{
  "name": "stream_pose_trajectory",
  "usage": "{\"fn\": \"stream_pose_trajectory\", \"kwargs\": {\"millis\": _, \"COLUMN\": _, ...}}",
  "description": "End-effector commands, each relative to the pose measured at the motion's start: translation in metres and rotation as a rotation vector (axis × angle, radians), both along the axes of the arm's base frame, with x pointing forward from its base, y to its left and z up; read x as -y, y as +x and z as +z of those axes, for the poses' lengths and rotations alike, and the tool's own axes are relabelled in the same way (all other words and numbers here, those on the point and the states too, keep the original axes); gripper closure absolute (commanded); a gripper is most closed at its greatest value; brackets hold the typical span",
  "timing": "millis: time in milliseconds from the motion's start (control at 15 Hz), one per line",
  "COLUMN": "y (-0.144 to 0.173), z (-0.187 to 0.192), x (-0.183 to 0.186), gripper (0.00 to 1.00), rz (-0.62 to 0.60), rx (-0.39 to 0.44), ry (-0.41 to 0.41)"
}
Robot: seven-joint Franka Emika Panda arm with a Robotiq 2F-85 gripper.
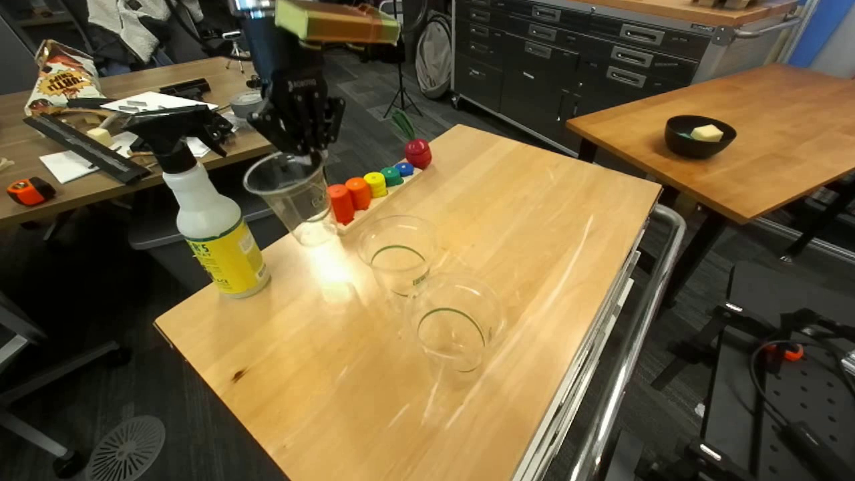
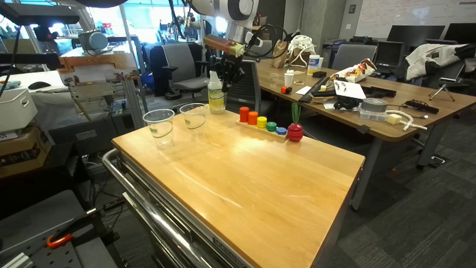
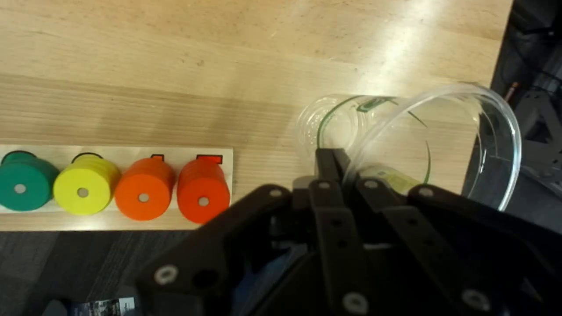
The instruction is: Stack the cups
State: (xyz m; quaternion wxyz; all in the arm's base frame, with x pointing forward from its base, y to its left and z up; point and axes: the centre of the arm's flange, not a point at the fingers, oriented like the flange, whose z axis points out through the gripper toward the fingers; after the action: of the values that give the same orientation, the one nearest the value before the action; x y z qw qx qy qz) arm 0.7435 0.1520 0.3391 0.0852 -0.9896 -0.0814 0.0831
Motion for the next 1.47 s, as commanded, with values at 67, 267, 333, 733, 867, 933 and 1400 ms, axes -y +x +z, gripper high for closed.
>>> {"fn": "stream_pose_trajectory", "kwargs": {"millis": 67, "y": -0.034, "z": 0.071, "x": 0.037, "gripper": 0.99, "rz": -0.094, "rx": 0.029, "ry": 0.094}}
{"fn": "stream_pose_trajectory", "kwargs": {"millis": 267, "y": -0.056, "z": 0.088, "x": 0.044, "gripper": 0.99, "rz": -0.106, "rx": 0.030, "ry": 0.088}}
{"fn": "stream_pose_trajectory", "kwargs": {"millis": 333, "y": -0.063, "z": 0.089, "x": 0.042, "gripper": 0.99, "rz": -0.100, "rx": 0.024, "ry": 0.082}}
{"fn": "stream_pose_trajectory", "kwargs": {"millis": 733, "y": -0.117, "z": 0.059, "x": 0.010, "gripper": 0.99, "rz": -0.049, "rx": -0.070, "ry": 0.037}}
{"fn": "stream_pose_trajectory", "kwargs": {"millis": 867, "y": -0.132, "z": 0.051, "x": 0.002, "gripper": 0.99, "rz": -0.039, "rx": -0.070, "ry": 0.021}}
{"fn": "stream_pose_trajectory", "kwargs": {"millis": 933, "y": -0.139, "z": 0.047, "x": 0.000, "gripper": 0.99, "rz": -0.040, "rx": -0.055, "ry": 0.018}}
{"fn": "stream_pose_trajectory", "kwargs": {"millis": 1400, "y": -0.164, "z": 0.030, "x": 0.011, "gripper": 0.99, "rz": -0.119, "rx": 0.058, "ry": -0.005}}
